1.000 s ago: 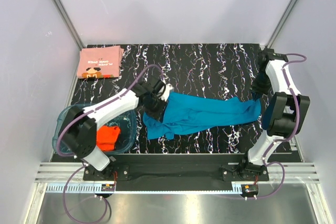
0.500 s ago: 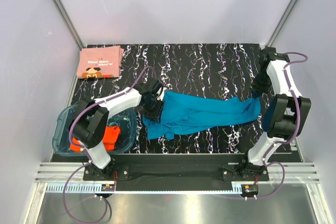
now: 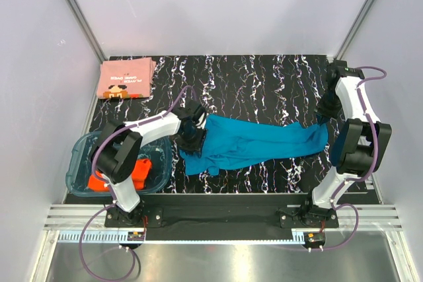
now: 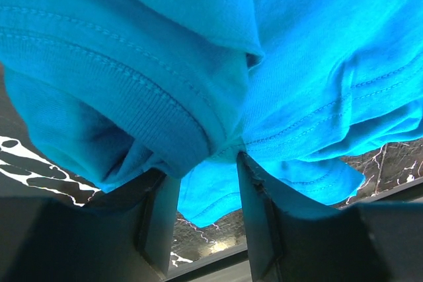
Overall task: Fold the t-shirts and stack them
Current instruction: Flatten the tshirt out
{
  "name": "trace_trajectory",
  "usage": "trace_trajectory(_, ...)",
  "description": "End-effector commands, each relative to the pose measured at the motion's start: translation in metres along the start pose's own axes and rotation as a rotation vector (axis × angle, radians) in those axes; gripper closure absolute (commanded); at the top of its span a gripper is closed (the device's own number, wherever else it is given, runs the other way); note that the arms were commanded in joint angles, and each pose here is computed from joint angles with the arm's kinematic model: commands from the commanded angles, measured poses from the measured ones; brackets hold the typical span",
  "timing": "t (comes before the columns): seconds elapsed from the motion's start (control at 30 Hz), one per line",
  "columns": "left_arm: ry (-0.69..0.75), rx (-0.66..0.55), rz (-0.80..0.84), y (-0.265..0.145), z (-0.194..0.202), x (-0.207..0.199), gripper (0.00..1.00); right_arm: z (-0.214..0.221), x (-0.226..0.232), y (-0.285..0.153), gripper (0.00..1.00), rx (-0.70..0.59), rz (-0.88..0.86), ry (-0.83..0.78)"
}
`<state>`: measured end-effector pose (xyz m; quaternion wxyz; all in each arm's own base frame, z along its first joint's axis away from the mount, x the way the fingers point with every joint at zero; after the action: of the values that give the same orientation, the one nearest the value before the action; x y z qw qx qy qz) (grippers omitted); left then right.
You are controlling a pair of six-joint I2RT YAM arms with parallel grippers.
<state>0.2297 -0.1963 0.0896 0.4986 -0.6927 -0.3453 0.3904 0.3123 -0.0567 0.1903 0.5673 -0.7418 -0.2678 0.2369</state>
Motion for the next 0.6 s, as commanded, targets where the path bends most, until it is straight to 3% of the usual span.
trace_trajectory(0.0, -0.011, -0.023, 0.015, 0.006, -0.005, -0.001, 0.57, -0.002, 0.002, -0.014, 1.0, -0.033, -0.051, -0.003)
trace_trajectory(0.37, -0.02, -0.047, 0.044, 0.003, -0.011, -0.006, 0.78, 0.0, 0.007, -0.015, 1.0, -0.037, -0.052, -0.022)
trace_trajectory(0.57, -0.014, -0.074, 0.014, -0.002, -0.017, -0.004, 0.68, 0.0, 0.009, -0.013, 1.0, -0.032, -0.05, -0.029)
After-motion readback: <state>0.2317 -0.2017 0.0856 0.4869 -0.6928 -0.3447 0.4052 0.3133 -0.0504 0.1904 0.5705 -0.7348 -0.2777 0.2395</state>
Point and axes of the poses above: each gripper's point midway between its finger pads, its own y axis out along the fingers, its own x axis along the line the jaws close on, z = x × y, the point moved 7 cm from there along -y, back along the fingers, and after that the axes turned 9 degrees about y, right-handed, at the moved point
